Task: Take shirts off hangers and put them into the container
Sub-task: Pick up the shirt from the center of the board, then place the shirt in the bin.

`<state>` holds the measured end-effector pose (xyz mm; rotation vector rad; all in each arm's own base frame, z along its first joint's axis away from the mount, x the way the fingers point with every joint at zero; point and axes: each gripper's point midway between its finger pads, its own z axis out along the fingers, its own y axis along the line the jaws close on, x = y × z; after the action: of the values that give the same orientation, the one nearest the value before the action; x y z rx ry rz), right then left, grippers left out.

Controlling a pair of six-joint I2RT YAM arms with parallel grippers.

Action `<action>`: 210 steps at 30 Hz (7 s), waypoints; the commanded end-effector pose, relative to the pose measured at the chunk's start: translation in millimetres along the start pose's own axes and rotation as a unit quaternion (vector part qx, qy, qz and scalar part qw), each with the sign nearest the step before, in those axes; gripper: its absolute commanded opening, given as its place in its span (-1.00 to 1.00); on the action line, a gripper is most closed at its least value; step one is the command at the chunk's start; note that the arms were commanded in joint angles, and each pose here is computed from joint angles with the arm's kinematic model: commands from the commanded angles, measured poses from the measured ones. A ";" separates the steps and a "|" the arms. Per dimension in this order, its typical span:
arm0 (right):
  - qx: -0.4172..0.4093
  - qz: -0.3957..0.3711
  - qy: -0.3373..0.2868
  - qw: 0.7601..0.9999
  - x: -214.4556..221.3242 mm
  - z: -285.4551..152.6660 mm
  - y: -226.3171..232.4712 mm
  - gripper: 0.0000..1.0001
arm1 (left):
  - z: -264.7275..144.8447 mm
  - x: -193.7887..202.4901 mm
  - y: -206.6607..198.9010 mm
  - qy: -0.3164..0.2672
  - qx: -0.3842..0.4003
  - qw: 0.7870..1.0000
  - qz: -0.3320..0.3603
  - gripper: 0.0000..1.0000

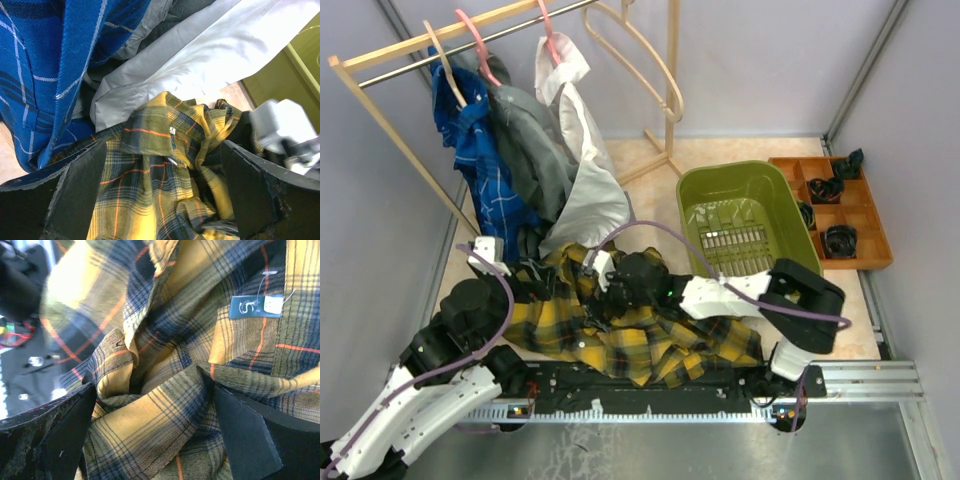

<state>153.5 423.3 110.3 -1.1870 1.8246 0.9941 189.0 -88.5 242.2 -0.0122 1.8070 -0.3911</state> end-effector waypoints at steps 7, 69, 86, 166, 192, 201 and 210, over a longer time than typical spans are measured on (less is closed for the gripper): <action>0.132 -0.147 0.065 0.978 48.5 31.3 -51.6 0.53 | -1.8 -4.0 2.8 -0.011 -0.007 1.000 -0.011 0.99; 0.244 0.024 0.297 0.923 129.2 -21.5 -122.1 0.79 | -2.9 -5.2 3.2 -0.014 -0.006 1.000 -0.013 0.99; 0.060 -0.095 -0.125 0.986 -50.6 -105.5 -19.9 -1.00 | -2.7 -5.6 3.0 -0.013 -0.006 1.000 -0.012 0.99; 0.536 0.308 -0.088 0.781 47.8 -274.2 -254.8 -0.52 | -17.6 -18.3 7.4 -0.048 0.006 0.998 -0.035 0.99; 0.311 0.140 -0.165 0.925 -103.0 -198.9 -124.3 0.15 | -15.5 -15.9 12.3 -0.042 -0.012 0.998 -0.035 0.99; 0.340 0.028 -0.012 0.940 -60.0 -107.6 -150.2 0.01 | -17.4 -17.4 15.4 -0.047 -0.018 0.998 -0.041 0.99; 0.442 0.076 -0.013 0.894 -42.0 -69.6 -210.0 -0.11 | -16.6 -16.8 16.3 -0.046 -0.022 0.998 -0.042 0.99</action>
<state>317.6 313.2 105.5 -0.6594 2.1230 0.1613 181.5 -68.2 253.7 -0.1173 1.7366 -0.4045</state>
